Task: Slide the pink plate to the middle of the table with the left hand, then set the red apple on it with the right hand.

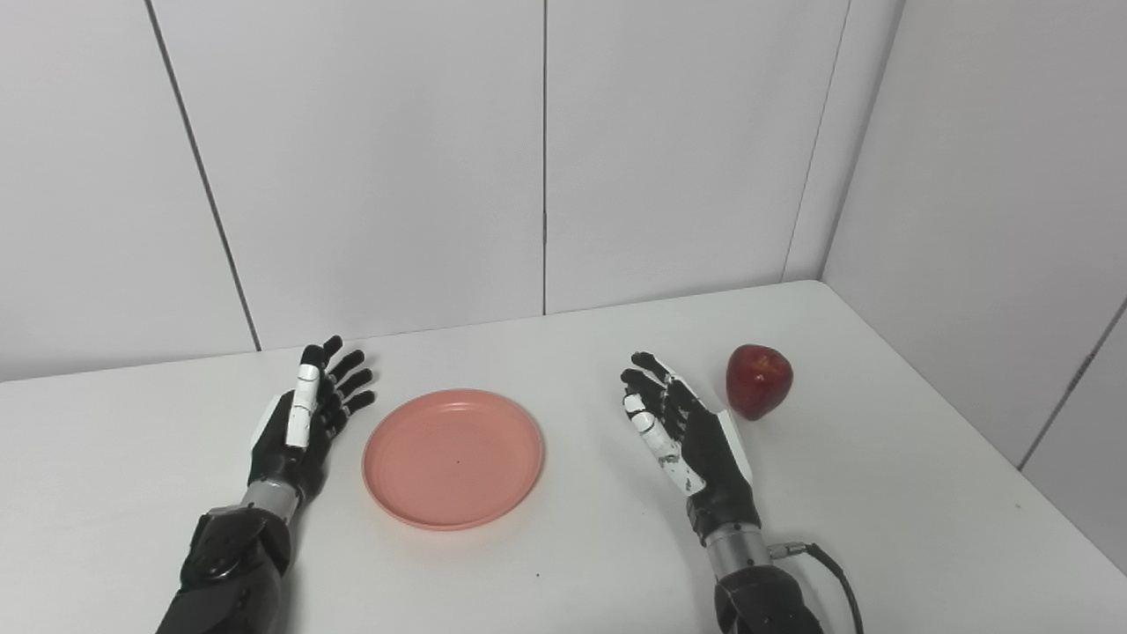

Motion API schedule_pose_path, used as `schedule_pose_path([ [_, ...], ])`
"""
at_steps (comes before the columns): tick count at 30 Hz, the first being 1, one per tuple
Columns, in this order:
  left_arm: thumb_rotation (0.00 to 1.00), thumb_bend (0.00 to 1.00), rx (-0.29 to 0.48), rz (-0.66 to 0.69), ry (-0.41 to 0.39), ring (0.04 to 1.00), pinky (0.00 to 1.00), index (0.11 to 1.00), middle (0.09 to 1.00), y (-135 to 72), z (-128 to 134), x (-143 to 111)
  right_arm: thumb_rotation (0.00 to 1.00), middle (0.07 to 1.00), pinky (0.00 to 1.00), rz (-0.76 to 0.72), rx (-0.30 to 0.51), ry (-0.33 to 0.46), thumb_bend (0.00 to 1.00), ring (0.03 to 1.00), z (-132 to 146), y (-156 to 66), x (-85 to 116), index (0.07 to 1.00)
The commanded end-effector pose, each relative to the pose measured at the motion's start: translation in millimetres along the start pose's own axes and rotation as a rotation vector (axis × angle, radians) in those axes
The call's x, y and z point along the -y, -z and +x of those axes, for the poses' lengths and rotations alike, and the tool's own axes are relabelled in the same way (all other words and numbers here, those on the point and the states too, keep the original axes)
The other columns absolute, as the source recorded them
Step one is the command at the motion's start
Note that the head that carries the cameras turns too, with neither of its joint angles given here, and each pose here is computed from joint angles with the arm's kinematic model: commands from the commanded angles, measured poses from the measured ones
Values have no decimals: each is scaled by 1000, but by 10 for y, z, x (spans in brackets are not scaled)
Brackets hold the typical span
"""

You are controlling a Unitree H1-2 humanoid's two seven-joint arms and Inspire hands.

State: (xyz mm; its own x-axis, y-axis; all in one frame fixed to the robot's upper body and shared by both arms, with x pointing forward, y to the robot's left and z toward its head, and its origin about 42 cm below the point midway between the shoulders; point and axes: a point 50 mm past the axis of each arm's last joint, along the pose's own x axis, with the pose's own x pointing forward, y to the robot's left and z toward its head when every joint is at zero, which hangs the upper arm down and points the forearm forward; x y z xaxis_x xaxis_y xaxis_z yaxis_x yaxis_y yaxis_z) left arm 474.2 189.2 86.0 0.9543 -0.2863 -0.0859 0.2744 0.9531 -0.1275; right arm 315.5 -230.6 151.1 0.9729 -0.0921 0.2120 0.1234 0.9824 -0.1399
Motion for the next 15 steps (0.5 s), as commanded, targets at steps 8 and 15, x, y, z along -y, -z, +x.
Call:
schedule_pose_path([
  [8,952,716,-256,-72,-76,895,858,972,927,685,-442,-168,793,786,794,-105,227,78,810,805,354,-457,232,808],
  [15,951,717,-259,-68,-73,895,859,976,927,694,-448,-186,847,788,790,-199,278,85,811,791,485,-582,344,800],
])
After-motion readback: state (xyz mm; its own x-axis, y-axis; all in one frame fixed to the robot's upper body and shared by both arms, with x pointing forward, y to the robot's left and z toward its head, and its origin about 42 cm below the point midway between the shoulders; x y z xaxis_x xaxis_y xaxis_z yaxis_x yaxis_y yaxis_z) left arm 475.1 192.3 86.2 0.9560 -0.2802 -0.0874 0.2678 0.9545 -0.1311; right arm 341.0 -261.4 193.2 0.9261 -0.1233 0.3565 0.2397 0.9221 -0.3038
